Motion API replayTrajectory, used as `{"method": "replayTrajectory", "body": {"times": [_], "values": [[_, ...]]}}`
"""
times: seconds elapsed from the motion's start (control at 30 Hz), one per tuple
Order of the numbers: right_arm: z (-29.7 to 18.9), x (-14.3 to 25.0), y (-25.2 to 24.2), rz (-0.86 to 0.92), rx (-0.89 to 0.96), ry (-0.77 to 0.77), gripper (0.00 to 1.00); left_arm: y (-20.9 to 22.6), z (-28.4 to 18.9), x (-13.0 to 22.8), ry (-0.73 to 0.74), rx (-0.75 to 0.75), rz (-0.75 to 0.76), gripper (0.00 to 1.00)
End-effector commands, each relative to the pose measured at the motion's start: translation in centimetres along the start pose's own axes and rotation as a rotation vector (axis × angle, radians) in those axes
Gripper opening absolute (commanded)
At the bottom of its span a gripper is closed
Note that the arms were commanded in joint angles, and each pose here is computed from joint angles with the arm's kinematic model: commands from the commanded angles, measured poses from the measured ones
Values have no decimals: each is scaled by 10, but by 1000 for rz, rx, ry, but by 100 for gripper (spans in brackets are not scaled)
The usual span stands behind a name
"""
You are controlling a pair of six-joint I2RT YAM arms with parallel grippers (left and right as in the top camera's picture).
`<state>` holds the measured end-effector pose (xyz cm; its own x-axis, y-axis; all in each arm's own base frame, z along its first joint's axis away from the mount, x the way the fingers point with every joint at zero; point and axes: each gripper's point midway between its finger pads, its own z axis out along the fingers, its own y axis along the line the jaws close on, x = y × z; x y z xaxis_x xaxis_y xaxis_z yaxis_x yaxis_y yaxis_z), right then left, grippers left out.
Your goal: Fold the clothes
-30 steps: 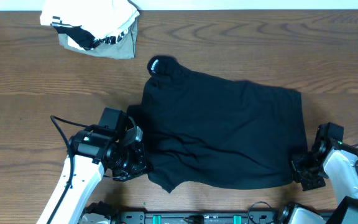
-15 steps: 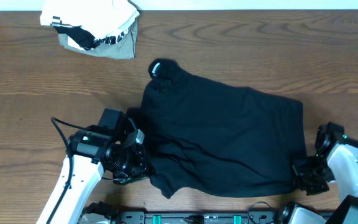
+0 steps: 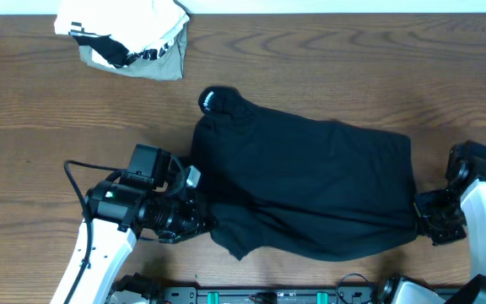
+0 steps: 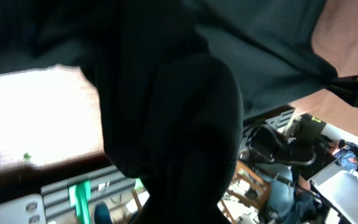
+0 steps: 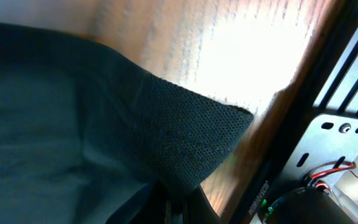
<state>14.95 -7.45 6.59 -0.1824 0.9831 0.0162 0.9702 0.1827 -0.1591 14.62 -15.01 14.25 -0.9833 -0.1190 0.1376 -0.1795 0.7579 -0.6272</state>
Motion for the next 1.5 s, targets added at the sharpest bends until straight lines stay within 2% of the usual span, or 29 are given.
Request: {"method": "replayTrajectory", "body": {"times": [0.0,0.2,0.57,0.63,0.7,0.87,1.07,1.23,1.33,1.47], "values": [[-9,-11,8,18,-24,-48,2,-9,-8,-11,-53,15,35,7],[-23,-20,20,22,-75,-76,1,8,-10,-25,-127,-91,17,8],[-49,-26,19,21,-73,-105,2,9,-10,-25,-129,-95,17,12],[-49,-27,17,21,-63,-113,2,9,-10,-25,-127,-96,16,11],[-49,-29,15,22,-55,-123,2,10,-10,-24,-124,-97,14,6],[-50,-35,12,28,-37,-159,1,11,-9,-20,-111,-102,-17,6],[-54,-48,5,35,3,-232,2,-6,-7,1,-3,9,-61,6],[-56,-49,6,36,0,-237,1,-2,-8,13,42,-4,-99,6],[-56,-49,11,36,-23,-232,2,-3,-7,11,36,-1,-95,6],[-55,-45,23,34,-81,-203,2,-11,-8,-10,-45,24,-56,6]]}}
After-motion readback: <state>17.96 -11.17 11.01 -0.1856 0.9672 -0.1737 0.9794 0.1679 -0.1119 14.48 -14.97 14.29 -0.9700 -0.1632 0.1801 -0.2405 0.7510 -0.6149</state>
